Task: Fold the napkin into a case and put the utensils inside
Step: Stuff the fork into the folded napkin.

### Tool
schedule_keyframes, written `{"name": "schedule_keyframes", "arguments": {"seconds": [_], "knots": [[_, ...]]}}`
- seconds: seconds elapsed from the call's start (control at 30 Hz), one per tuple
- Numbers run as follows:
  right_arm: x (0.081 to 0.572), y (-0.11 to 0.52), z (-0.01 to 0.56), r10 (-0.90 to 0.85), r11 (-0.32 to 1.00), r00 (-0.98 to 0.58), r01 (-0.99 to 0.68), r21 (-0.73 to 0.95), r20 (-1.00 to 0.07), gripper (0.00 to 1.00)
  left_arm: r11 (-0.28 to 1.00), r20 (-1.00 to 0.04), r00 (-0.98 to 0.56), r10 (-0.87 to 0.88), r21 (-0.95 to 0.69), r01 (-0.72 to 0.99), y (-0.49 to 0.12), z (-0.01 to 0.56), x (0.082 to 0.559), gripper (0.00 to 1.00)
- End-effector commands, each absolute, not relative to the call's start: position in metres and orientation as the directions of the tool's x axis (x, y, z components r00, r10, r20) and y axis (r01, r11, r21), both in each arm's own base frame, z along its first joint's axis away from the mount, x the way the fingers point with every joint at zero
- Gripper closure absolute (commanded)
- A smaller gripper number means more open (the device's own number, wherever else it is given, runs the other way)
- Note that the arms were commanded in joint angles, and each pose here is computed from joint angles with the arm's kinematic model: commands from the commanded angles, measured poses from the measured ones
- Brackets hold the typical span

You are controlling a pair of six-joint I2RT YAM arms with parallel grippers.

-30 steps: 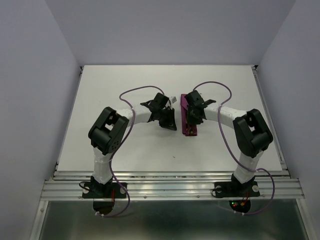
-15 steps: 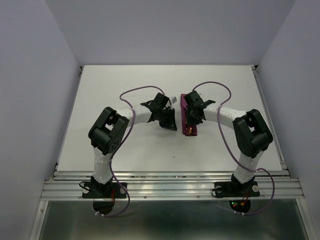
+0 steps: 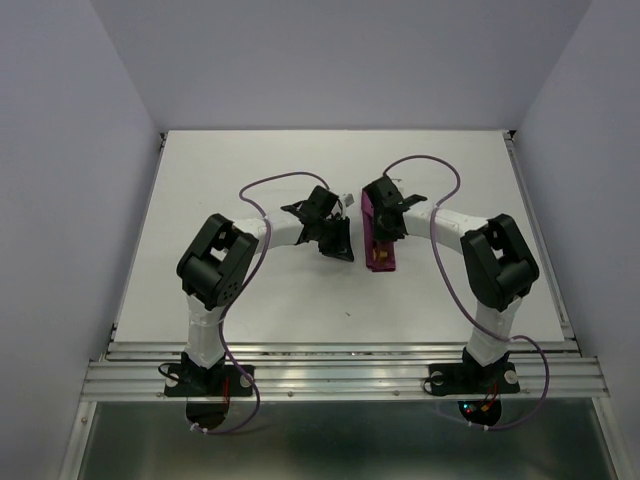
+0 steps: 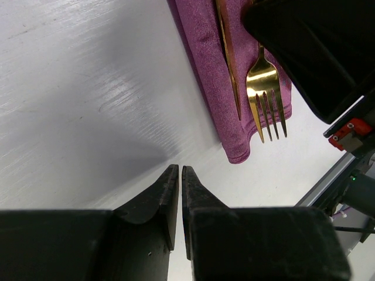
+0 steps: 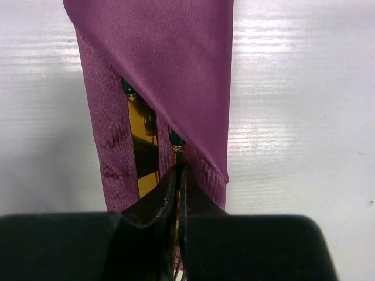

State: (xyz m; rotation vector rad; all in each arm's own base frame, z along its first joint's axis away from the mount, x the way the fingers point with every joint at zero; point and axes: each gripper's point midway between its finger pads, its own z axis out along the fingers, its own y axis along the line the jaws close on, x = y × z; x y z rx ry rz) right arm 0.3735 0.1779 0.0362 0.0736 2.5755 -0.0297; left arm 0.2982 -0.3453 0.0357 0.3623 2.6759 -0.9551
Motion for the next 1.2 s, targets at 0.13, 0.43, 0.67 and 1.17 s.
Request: {"name": "schedule_keyframes", "arguments": {"seconds": [0.13,0.43,0.67,1.17], "knots": [[0.406,0.181,0.051,0.031,0.997,-0.791,0.065,-0.033,-0.611,0.99,0.738,-0.364,-0.918,0.159,-0.574,0.355,-0.346,0.047,0.297,0.82],[0.402,0.184,0.051,0.048,0.998,-0.796,0.068,-0.010,-0.603,0.74,0.739,-0.359,-0.919,0.165,-0.572,0.356,-0.345,0.045,0.296,0.82],[0.388,0.183,0.050,0.065,0.998,-0.808,0.065,0.021,-0.585,0.75,0.738,-0.355,-0.920,0.168,-0.573,0.356,-0.346,0.043,0.296,0.82],[0.393,0.179,0.051,0.055,0.997,-0.795,0.072,-0.003,-0.605,0.95,0.738,-0.353,-0.921,0.166,-0.575,0.353,-0.347,0.043,0.296,0.82]]}}
